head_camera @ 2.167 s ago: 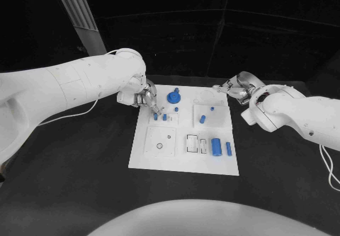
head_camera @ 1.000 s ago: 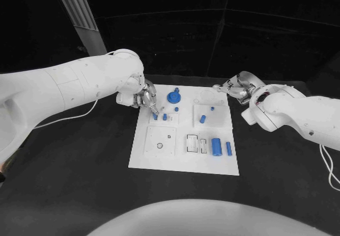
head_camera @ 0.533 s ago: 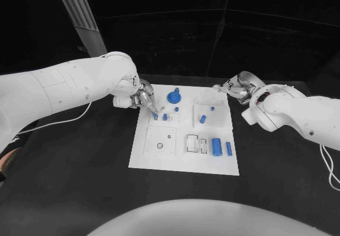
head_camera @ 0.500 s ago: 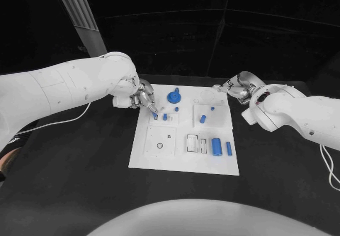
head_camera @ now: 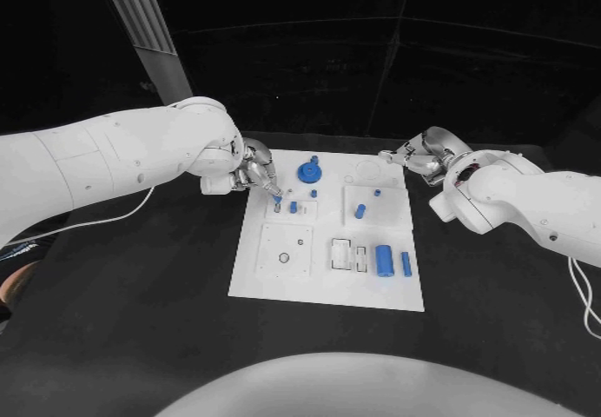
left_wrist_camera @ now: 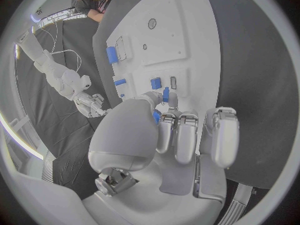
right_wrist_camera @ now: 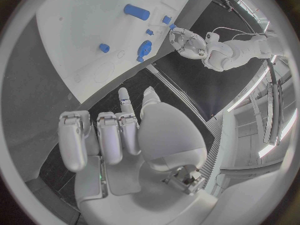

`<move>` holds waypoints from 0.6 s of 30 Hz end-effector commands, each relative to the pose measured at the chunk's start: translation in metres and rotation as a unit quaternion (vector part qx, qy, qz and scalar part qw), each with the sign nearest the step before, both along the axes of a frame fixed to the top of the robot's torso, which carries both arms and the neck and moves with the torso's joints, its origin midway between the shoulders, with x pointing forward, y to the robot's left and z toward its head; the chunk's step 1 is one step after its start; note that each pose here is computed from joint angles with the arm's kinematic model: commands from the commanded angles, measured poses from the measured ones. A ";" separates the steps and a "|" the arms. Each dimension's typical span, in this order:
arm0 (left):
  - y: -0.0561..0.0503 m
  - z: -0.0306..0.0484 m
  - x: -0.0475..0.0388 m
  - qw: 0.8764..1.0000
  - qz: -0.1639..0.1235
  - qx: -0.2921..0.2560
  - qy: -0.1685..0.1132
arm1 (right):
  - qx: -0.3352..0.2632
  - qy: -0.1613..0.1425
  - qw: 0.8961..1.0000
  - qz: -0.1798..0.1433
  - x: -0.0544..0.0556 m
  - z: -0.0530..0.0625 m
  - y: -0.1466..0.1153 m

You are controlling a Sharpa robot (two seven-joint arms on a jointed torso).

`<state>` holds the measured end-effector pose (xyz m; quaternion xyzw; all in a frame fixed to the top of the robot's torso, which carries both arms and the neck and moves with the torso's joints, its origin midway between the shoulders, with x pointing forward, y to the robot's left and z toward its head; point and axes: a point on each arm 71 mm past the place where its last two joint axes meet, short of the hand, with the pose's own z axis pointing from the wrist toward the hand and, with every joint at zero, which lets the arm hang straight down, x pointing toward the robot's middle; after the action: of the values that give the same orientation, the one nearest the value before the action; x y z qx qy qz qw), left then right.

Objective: Assemble the parts on the task board

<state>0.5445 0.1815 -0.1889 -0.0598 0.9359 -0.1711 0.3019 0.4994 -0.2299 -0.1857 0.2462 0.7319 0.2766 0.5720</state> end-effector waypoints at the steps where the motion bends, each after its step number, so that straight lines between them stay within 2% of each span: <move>1: -0.001 0.0046 -0.0001 0.999 0.012 -0.028 -0.031 | 0.001 -0.003 1.000 0.001 0.000 0.001 0.000; 13: 0.014 0.0034 -0.0174 0.997 0.063 -0.014 -0.047 | 0.001 -0.005 1.000 0.001 0.000 0.002 -0.002; 18: 0.016 0.0015 -0.0226 0.996 0.070 -0.005 -0.051 | 0.001 -0.006 1.000 0.000 0.000 0.002 -0.002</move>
<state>0.5210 0.1952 -0.1884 -0.0996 0.9179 -0.1762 0.3412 0.4991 -0.2324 -0.1856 0.2472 0.7314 0.2752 0.5729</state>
